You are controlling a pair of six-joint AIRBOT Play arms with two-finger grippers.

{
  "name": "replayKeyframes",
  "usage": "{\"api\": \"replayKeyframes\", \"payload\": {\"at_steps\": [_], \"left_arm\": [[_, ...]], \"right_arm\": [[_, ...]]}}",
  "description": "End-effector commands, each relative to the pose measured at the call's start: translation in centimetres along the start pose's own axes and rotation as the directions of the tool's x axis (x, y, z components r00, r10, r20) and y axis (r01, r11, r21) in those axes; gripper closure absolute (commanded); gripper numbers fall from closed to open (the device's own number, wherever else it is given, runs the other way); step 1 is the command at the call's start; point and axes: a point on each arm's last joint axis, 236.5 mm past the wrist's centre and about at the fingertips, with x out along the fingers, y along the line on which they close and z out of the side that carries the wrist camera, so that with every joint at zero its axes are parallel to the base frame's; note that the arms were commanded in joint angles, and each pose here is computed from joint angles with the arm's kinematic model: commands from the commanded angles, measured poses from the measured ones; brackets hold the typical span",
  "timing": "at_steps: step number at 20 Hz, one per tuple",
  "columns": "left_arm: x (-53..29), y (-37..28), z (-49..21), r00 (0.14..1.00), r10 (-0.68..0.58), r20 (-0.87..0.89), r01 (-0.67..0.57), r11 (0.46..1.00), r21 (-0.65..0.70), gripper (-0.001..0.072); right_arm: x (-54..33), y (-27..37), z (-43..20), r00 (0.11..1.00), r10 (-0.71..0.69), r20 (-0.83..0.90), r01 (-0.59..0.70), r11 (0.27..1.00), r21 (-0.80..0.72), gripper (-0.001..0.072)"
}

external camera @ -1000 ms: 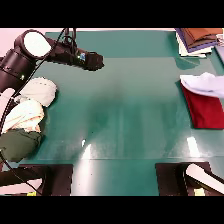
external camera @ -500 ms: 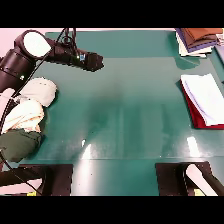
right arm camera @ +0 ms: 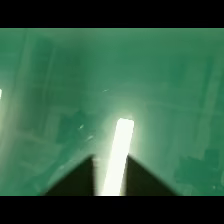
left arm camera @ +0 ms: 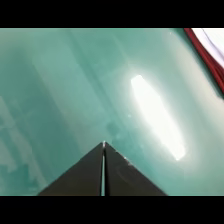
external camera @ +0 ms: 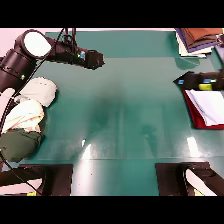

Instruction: Fold the shirts.

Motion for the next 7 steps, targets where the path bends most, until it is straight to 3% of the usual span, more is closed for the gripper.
{"api": "replayKeyframes", "payload": {"at_steps": [1, 7], "left_arm": [[0.0, 0.1, 1.1, 0.999, 0.003, 0.047, -0.003, 1.000, 0.000, 0.0681], [0.0, 0.1, 1.2, 0.999, 0.003, 0.052, -0.003, 1.000, -0.001, 0.0682]], "right_arm": [[2.6, 5.6, -2.6, 0.989, 0.103, -0.101, -0.114, 0.987, -0.109, 0.0696], [4.6, 8.2, -4.8, 0.971, 0.143, -0.191, -0.172, 0.974, -0.149, 0.0696]]}}
